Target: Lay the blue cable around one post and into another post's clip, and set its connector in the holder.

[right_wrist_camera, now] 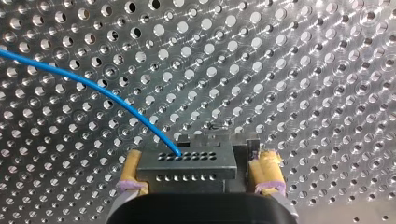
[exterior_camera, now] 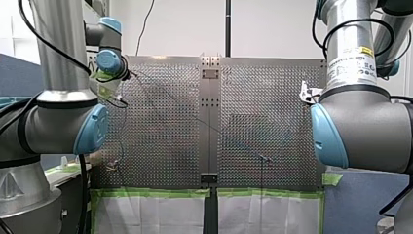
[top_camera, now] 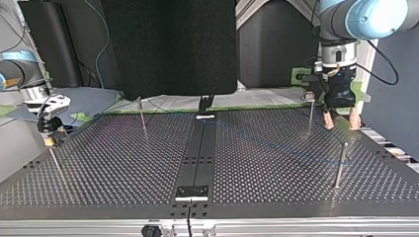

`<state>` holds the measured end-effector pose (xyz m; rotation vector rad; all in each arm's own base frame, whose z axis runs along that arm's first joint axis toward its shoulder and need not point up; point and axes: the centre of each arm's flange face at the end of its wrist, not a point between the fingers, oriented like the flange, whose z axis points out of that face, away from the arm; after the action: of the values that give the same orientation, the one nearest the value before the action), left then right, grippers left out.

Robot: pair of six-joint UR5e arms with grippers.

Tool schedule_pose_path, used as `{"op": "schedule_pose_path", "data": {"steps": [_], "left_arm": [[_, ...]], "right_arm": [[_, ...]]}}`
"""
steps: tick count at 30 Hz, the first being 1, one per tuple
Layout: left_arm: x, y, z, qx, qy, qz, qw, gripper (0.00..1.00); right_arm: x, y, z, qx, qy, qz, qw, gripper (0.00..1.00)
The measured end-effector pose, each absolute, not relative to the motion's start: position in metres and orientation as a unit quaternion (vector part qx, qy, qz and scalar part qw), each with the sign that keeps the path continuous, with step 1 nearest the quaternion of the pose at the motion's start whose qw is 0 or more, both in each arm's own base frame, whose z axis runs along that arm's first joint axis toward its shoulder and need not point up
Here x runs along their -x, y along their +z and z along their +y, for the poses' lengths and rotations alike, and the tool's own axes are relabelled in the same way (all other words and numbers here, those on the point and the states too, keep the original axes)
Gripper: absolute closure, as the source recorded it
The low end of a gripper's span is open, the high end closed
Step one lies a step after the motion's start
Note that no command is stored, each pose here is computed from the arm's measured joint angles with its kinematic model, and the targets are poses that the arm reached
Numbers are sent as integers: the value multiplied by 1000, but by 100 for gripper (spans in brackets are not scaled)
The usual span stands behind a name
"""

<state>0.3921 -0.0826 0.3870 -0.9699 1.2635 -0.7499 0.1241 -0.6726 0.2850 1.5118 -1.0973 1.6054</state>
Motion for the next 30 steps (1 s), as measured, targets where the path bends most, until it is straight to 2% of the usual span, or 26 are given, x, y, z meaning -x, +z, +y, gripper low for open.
{"op": "schedule_pose_path", "data": {"steps": [7, 20, 30], "left_arm": [[-367, 377, -106, 390, -329, 575, 639, 0], [-355, 301, -139, 363, -279, 631, 626, 0], [-366, 285, -163, 333, -256, 640, 644, 0]], "right_arm": [[-124, 285, -673, -579, 615, -420, 333, 0], [-124, 285, -673, -579, 615, -420, 333, 0], [-124, 285, -673, -579, 615, -420, 333, 0]]}}
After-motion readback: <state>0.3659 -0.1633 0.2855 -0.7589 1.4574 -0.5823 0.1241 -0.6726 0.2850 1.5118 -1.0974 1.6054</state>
